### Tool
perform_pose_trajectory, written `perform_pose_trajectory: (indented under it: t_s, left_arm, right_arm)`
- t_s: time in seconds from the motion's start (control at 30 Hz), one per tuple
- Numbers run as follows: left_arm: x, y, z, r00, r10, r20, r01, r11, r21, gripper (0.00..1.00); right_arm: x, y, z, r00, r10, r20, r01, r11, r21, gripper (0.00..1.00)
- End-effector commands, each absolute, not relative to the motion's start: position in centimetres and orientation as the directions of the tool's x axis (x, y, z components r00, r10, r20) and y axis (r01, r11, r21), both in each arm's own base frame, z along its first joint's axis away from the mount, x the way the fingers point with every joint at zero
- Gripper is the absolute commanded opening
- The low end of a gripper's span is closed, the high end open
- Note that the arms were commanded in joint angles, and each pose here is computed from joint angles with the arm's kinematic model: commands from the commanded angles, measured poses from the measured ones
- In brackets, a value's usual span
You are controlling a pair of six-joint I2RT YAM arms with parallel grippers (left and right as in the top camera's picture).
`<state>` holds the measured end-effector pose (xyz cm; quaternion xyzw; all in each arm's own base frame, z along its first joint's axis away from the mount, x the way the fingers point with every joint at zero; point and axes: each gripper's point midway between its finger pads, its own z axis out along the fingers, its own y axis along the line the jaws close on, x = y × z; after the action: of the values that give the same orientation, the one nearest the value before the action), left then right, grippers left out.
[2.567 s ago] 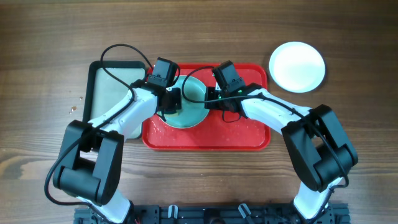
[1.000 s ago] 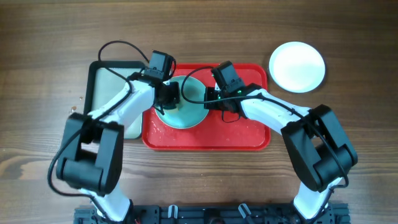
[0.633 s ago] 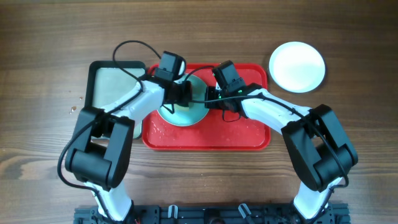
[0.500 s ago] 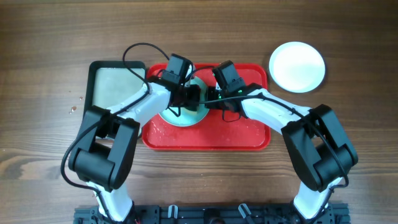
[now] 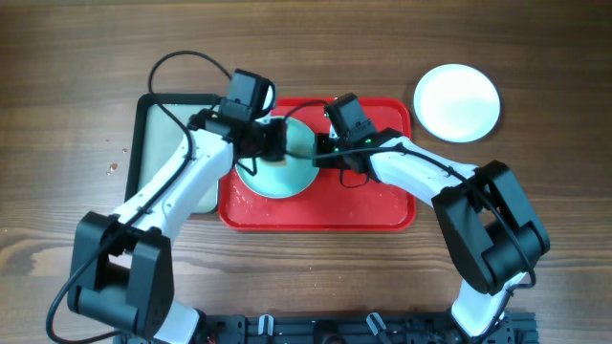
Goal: Clean dirty plates on tray and stack at the side
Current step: 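Scrub the blue plate surface with the sponge in the left gripper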
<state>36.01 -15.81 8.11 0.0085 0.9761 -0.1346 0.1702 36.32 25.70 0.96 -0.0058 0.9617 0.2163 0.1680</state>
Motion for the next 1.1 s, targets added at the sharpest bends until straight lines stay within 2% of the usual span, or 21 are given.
perform_pose_trajectory:
  t_s: [0.0,0.43,0.53,0.6,0.8,1.07]
  left_arm:
    - [36.4,-13.0,7.3,-0.936,-0.048,-0.347,-0.001,0.991,-0.135,0.04]
    - [34.9,-11.7,0.3,-0.974,-0.054,-0.219,-0.045,0.998,-0.047,0.04]
    - [34.1,-14.4,0.4,-0.985,-0.053,-0.165,-0.019,0.98,-0.197,0.04]
    - [34.3,-15.2,1.3,-0.983,-0.051,-0.175,-0.007,0.97,-0.245,0.04]
    - [38.0,-18.2,11.8,-0.9,-0.074,-0.43,0.121,0.904,-0.409,0.04]
    - [37.7,-21.1,8.9,-0.939,-0.014,-0.344,0.185,0.824,-0.536,0.04]
  right_arm:
    - [35.7,26.0,0.1,-0.951,0.042,-0.305,-0.094,0.903,0.418,0.04]
    - [35.7,26.0,0.1,-0.952,0.043,-0.304,-0.093,0.903,0.418,0.04]
    - [35.7,26.0,0.1,-0.952,0.043,-0.305,-0.094,0.903,0.419,0.04]
    - [35.7,26.0,0.1,-0.951,0.042,-0.305,-0.094,0.903,0.419,0.04]
    - [35.7,26.0,0.1,-0.951,0.036,-0.307,-0.1,0.904,0.416,0.04]
    - [35.7,26.0,0.1,-0.949,0.022,-0.314,-0.115,0.904,0.411,0.04]
